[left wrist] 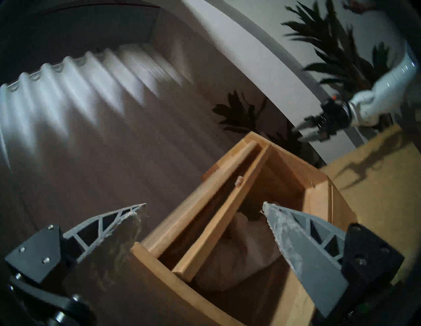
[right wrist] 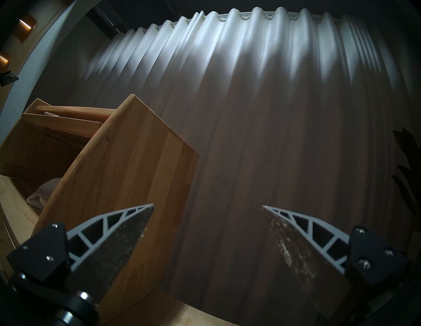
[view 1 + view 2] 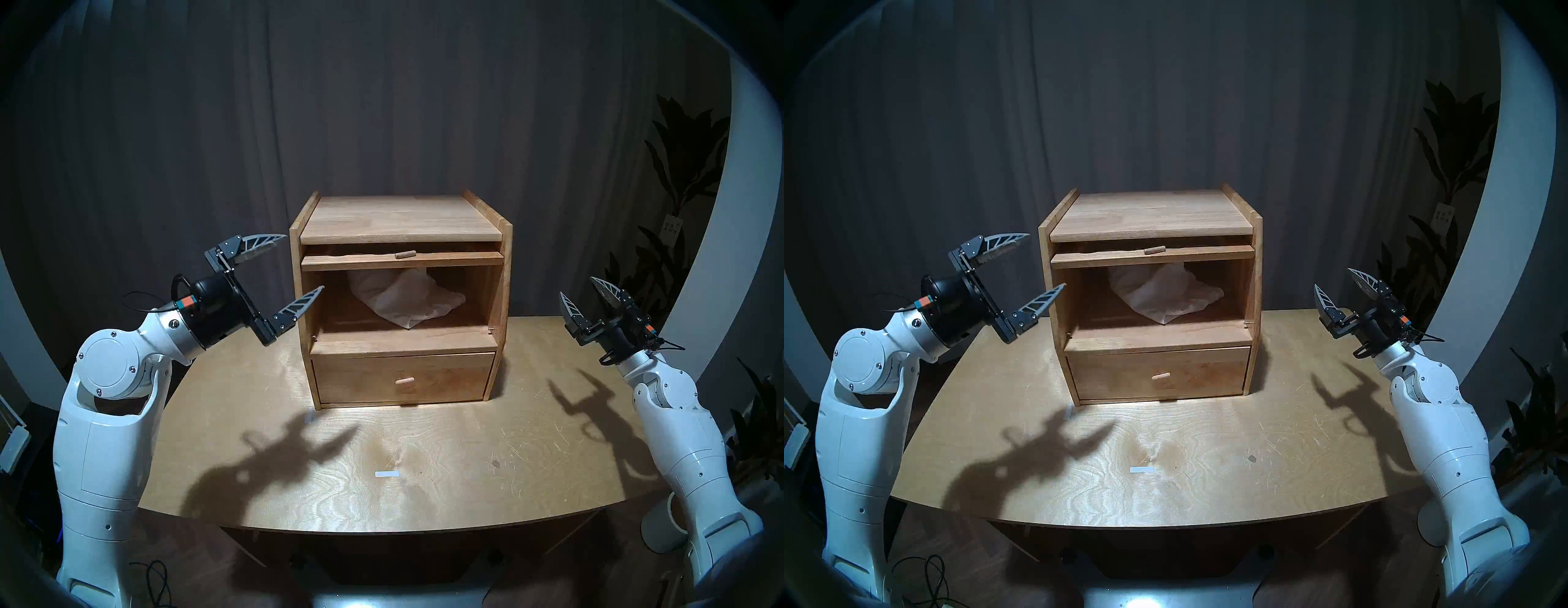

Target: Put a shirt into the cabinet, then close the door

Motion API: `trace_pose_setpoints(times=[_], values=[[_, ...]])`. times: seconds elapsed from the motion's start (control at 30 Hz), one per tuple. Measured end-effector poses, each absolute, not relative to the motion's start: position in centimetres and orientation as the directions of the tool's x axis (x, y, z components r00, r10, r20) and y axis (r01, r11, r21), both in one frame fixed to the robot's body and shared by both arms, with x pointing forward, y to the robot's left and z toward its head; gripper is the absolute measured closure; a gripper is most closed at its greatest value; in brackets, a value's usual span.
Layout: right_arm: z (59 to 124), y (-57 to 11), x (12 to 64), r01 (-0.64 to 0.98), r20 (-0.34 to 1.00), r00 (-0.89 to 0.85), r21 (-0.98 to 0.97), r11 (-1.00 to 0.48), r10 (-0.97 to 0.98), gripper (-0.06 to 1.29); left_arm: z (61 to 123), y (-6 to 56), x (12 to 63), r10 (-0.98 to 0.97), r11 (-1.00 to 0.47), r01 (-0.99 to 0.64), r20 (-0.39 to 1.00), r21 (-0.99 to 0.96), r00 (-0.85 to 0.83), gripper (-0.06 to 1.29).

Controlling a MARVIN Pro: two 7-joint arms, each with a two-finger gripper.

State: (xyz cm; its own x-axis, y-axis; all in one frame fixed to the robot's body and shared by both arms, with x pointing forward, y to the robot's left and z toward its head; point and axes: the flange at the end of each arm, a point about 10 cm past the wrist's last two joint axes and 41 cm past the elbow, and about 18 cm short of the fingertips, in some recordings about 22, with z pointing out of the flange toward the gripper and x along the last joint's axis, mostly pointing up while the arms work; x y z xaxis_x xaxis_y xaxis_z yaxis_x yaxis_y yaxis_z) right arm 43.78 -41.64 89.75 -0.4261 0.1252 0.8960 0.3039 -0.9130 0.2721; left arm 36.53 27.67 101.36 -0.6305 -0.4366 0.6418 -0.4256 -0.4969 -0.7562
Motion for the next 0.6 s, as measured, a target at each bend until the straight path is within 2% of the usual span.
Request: trace_pose_setpoints(times=[0.17, 0.6], values=[[89.7, -41.7, 43.9, 0.307, 0.894, -0.432, 0.272, -0.912, 0.121, -0.02, 101.2, 27.7, 36.8, -0.541, -0.423, -0.315, 0.515, -0.850, -0.665, -0.04], [89.6, -41.6, 44.1, 0.316, 0.889, -0.444, 0.273, -0.909, 0.112, -0.02, 101.8, 26.7, 37.6, -0.721, -0.367, -0.070, 0.331, -0.928, -0.608, -0.04]])
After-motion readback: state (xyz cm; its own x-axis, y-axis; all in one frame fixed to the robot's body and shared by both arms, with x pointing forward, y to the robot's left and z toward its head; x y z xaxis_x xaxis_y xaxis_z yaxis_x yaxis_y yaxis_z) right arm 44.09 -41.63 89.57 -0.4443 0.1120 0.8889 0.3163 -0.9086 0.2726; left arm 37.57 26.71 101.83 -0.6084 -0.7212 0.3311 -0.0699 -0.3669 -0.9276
